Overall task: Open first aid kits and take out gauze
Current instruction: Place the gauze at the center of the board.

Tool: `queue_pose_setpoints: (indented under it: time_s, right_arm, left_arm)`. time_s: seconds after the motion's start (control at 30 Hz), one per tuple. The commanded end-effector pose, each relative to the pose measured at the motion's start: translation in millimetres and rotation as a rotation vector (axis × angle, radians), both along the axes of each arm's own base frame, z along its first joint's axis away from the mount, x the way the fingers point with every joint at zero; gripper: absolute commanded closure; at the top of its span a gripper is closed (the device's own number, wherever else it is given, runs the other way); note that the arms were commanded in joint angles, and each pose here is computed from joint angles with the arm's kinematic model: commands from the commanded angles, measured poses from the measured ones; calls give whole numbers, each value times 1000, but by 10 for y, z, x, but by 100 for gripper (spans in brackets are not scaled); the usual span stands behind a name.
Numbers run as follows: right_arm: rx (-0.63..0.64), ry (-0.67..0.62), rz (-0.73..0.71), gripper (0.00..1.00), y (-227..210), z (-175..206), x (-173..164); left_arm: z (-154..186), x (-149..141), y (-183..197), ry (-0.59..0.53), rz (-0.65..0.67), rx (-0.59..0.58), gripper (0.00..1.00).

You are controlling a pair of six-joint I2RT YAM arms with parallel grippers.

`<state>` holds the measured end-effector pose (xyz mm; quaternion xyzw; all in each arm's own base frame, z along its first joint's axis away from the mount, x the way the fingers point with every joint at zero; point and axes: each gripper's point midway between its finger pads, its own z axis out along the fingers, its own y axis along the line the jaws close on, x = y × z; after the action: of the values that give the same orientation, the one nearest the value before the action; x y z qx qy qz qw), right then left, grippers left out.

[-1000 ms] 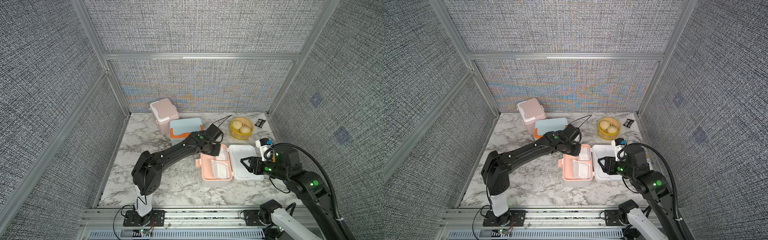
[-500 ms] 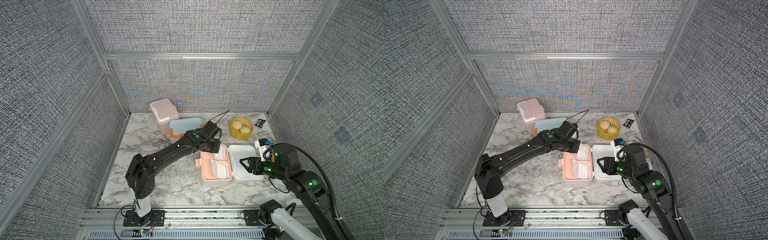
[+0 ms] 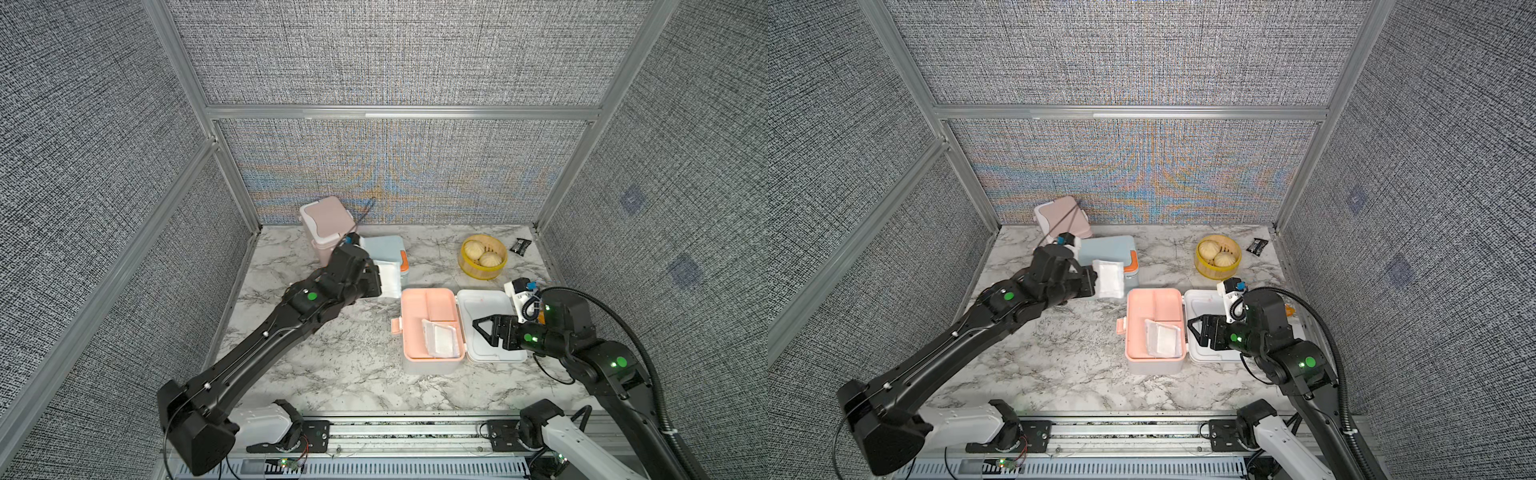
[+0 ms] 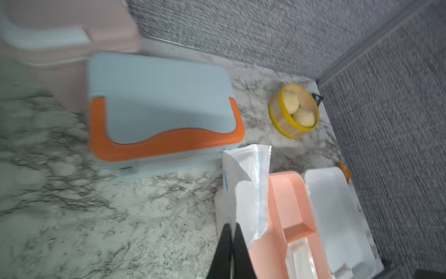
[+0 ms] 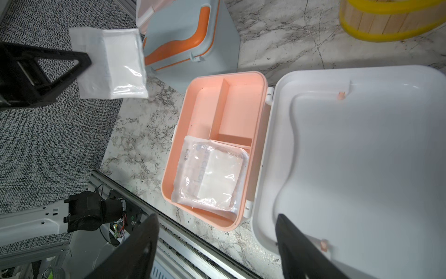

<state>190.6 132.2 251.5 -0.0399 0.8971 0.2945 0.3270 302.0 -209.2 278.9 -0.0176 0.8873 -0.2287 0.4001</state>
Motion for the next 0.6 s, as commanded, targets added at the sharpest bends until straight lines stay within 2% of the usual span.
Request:
queue_pose_setpoints:
  time_s: [0.0,0.23,0.57]
  right_arm:
    - [20,-2,21,22,66,14,32]
    - [29,15,37,21,113,-18,49]
    - [30,39,54,21,164,-49,73]
  left_arm:
    - [65,85,603,-57,207,-5,100]
    - [-238,91,1873,-32,613,-35,100]
    - [-1206,321,2810,131,969,-222,100]
